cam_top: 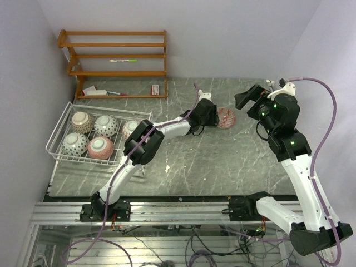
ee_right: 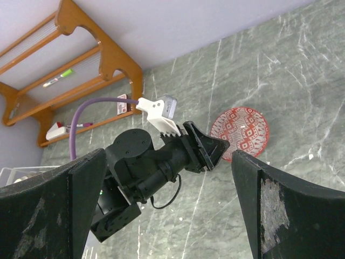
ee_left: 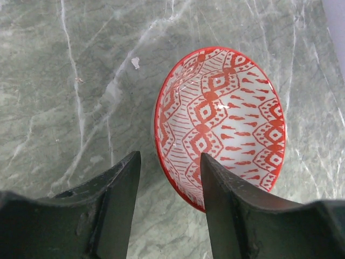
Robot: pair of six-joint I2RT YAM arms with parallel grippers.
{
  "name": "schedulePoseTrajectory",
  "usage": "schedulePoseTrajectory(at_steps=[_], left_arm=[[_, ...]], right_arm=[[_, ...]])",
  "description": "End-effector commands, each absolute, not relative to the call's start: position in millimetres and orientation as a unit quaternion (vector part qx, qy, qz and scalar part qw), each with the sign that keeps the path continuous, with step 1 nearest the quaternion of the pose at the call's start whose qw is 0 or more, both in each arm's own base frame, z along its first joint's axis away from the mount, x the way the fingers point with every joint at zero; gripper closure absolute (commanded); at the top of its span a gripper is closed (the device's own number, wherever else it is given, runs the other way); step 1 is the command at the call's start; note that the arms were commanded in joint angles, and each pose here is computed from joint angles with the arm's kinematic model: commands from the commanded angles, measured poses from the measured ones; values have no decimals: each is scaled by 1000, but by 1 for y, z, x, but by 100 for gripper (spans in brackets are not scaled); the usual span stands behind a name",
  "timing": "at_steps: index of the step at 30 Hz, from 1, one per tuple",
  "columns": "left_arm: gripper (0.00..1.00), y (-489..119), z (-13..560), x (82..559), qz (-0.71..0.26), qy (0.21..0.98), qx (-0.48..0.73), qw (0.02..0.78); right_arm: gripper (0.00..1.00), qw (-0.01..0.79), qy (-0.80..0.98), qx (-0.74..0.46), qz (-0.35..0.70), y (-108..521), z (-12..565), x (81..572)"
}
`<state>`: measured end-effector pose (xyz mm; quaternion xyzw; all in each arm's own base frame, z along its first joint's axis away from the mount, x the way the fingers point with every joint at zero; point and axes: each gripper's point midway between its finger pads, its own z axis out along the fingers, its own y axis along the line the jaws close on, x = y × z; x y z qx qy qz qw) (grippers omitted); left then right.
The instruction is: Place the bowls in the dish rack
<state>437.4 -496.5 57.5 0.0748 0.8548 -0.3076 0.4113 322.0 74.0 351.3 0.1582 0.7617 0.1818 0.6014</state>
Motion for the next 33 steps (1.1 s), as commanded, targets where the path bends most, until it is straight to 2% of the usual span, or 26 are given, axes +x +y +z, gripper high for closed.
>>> schedulePoseTrajectory(at_steps=[1,4,9,18,24,33], left_arm=[[47,-507,63,443,-328,847,76,411],[72,-506,63,443,-325,848,78,410],[92,-500,63,442,-312,851,83,413],[93,-453,96,423,-233,867,128,421],[93,-388,99,381,-163,894,150,390],[93,-303,89,327,-112,920,129,354]], right_arm=[[0,606,760,157,173,70,350,322],[0,605,761,158,172,70,349,322],[0,605,762,158,169,69,347,320],[0,601,767,152,166,68,340,316],[0,589,777,143,173,73,327,315],[0,569,790,128,188,83,308,313]])
